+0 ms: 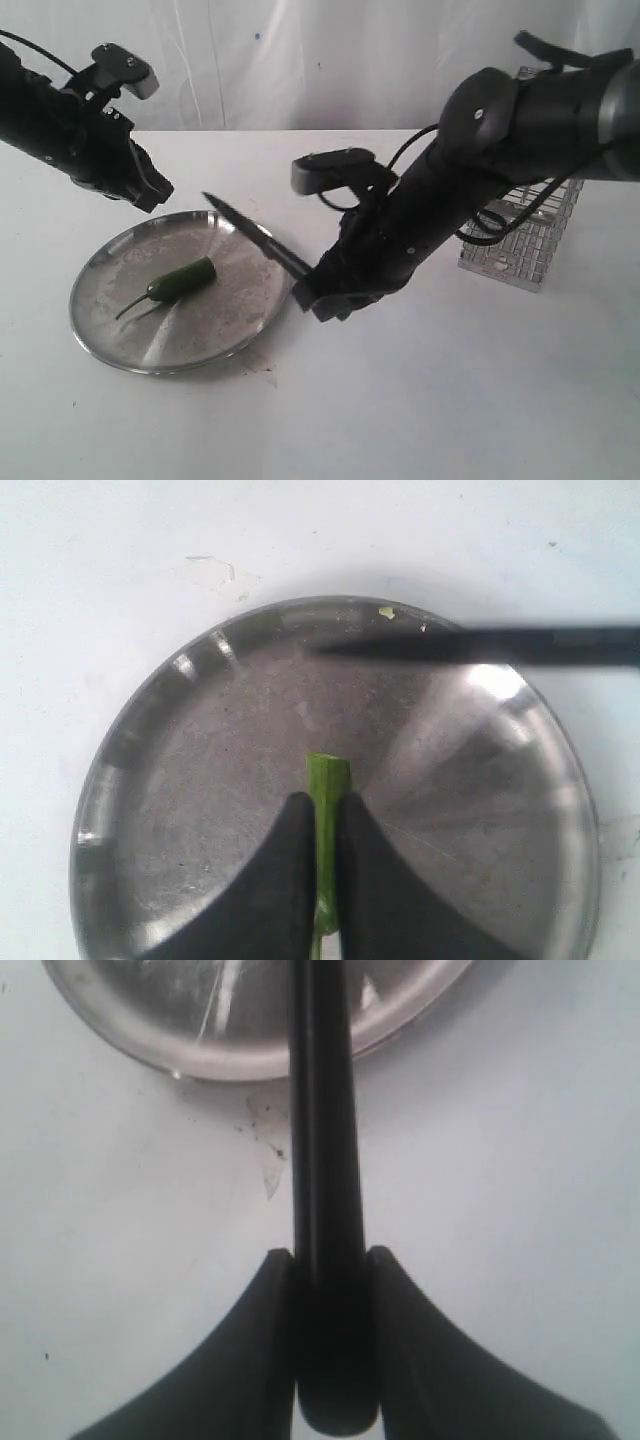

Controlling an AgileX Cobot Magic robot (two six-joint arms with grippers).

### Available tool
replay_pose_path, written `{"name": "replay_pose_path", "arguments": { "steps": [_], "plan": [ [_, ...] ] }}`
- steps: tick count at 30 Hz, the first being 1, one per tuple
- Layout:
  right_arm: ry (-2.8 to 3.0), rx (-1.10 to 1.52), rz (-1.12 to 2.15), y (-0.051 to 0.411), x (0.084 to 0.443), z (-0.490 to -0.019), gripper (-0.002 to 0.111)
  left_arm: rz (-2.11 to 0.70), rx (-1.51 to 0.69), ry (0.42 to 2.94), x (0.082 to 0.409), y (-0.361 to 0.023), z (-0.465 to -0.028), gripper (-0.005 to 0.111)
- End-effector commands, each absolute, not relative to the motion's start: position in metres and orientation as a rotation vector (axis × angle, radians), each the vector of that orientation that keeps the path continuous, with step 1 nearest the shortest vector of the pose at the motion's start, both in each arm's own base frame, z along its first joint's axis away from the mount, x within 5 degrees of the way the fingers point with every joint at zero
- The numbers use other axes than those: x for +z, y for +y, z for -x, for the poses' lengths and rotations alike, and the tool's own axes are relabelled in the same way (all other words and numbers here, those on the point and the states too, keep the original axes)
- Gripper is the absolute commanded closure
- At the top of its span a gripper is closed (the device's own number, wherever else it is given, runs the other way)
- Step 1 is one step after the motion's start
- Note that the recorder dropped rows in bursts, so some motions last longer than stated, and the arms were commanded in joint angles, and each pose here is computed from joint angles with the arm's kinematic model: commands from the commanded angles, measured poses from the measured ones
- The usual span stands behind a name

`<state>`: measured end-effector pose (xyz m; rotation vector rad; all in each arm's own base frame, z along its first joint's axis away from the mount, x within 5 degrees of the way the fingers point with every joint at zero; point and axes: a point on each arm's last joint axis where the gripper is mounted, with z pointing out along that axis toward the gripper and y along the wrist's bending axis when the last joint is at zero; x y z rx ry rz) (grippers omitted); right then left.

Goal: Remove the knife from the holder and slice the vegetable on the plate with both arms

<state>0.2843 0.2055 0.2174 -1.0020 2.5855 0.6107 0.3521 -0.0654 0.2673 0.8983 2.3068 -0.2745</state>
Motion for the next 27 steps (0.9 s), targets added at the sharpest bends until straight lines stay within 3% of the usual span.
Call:
{"name": "replay_pose_path", "arguments": {
  "steps": [1,8,17,23,27],
  "plan": [
    [2.569,0.361,0.986,0.223,0.215,-0.276,0.108,-0.803,-0.385,2.391,0.269,-0.067,-0.342,0.107],
    [2.65,0.334,0.999,0.229,0.21,-0.276,0.108,-0.53,-0.373,2.301,0.237,-0.064,-0.344,0.107],
    [2.738,0.478,1.0,0.265,0.21,-0.302,0.108,-0.578,-0.685,1.861,0.264,-0.074,-0.357,0.107],
    [2.728,0.5,0.935,0.279,0.202,-0.303,0.108,-0.473,-0.723,1.925,0.237,-0.058,-0.372,0.107],
    [2.755,0.485,0.973,0.287,0.194,-0.296,0.108,-0.431,-0.873,1.916,0.214,-0.059,-0.379,0.107]
  ]
}}
